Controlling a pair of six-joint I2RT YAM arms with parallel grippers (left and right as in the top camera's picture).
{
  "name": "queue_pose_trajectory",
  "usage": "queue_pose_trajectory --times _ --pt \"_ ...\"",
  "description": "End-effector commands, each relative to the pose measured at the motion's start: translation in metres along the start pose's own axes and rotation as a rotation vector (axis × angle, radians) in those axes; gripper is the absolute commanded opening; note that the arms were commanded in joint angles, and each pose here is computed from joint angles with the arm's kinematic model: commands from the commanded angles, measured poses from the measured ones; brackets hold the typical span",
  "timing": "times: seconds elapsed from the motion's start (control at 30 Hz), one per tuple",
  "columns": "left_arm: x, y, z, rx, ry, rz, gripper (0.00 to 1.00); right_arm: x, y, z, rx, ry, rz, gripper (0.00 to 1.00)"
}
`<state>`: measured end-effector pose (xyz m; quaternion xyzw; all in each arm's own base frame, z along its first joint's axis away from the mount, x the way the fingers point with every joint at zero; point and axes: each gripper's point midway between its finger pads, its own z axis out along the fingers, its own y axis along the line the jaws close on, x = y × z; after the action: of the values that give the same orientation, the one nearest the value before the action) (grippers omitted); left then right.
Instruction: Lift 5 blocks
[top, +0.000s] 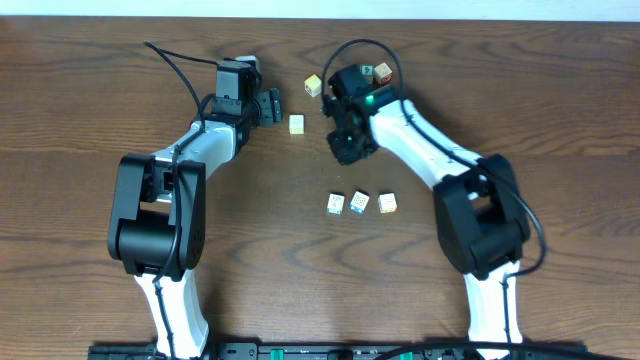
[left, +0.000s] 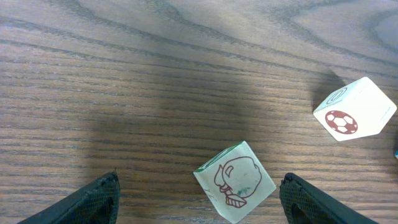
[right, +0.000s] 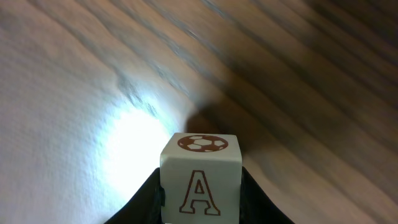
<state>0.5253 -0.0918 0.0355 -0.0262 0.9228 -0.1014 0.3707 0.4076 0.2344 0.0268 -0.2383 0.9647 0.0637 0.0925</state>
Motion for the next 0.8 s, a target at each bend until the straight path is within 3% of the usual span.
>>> queue_pose_trajectory --times 0.0,0.23,0.4,0.77 --pt "-0.008 -0.006 0.002 0.018 -0.013 -0.023 0.82 -0.005 -0.011 -0.047 0.031 -0.051 0.060 0.01" --pt "-0.010 -0.013 0.002 0.010 -0.028 -0.009 0.82 0.037 -0.014 -0.085 0.039 0.065 0.144 0.01" --pt "-0.014 -0.017 0.002 0.018 -0.039 -0.005 0.82 0.065 -0.040 -0.105 0.197 0.131 0.242 0.01" --pt "-0.014 -0.030 0.005 0.040 -0.051 0.064 0.82 0.120 -0.067 -0.075 0.216 0.268 0.344 0.01"
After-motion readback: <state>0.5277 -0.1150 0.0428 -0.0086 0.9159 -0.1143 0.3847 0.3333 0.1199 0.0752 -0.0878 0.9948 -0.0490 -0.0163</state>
